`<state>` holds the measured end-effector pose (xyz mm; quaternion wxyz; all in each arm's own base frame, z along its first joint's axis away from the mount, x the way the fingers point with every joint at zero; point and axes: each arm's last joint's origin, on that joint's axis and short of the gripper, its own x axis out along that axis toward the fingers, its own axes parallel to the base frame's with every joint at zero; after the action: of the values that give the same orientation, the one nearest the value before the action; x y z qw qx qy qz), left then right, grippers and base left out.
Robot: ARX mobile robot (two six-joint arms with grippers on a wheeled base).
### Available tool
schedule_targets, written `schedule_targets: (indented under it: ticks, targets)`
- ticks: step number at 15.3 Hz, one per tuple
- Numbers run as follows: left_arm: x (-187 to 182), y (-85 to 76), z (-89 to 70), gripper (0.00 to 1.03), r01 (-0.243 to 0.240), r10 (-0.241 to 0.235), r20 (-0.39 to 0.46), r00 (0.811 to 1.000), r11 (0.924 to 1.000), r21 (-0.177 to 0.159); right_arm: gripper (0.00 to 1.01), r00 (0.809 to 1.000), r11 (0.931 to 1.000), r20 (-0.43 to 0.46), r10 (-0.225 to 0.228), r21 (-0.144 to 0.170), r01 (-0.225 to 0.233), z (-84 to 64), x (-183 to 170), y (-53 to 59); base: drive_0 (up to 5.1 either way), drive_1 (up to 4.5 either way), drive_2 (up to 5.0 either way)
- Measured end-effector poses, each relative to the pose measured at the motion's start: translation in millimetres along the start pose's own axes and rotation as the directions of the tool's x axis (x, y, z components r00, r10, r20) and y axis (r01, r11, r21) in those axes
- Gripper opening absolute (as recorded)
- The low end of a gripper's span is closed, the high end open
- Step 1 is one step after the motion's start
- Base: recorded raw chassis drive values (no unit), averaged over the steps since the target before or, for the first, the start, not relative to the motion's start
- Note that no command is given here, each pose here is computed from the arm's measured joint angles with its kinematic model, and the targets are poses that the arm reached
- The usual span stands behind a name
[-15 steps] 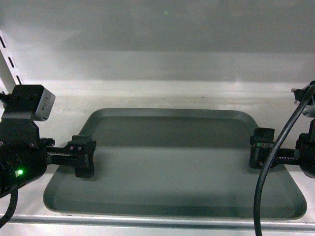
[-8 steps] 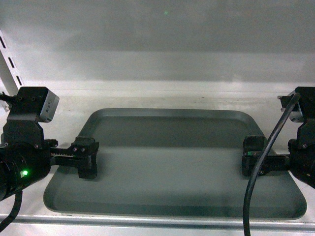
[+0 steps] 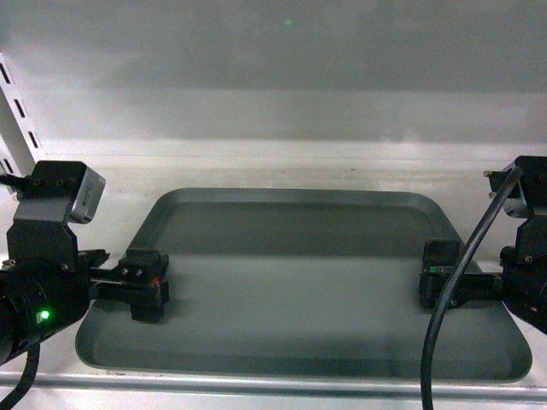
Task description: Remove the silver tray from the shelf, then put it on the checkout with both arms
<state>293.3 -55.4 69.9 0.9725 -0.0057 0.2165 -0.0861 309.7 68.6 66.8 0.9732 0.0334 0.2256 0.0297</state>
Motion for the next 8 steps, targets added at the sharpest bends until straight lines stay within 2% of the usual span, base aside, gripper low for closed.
schedule_targets:
  ticks: [2,5,7,8]
  targets:
    - [0.3,-1.3,-0.4,0.61,0.006,-0.006,0.007,1.0,1.0,0.003,0.82,1.0,1.0,-0.001,0.005,-0.001,-0.005,-1.7,-1.5,3.4,0.0,0.0,0.0]
    - [0.2,-2.6,-0.7,0.37,0.015,-0.015,0.011,1.0,0.9999,0.003,0.59,1.0,0.9999,0.0,0.015,-0.003,-0.015,-2.4,-2.6,7.3,0.0,0.0,0.0]
    - [0.0,-3.3,-0.8,0.17,0.018,-0.018,0.012,1.0,0.9998,0.005,0.39,1.0,0.9998,-0.001,0.017,-0.006,-0.017,-2.8,-4.8,8.7,0.0,0.0,0.0]
    - [-0.1,-3.2,-0.7,0.09,0.015,-0.014,0.015,1.0,0.9998,-0.012,0.29,1.0,0.9999,0.0,0.014,-0.006,-0.014,-2.7,-5.9,8.6,0.0,0.0,0.0]
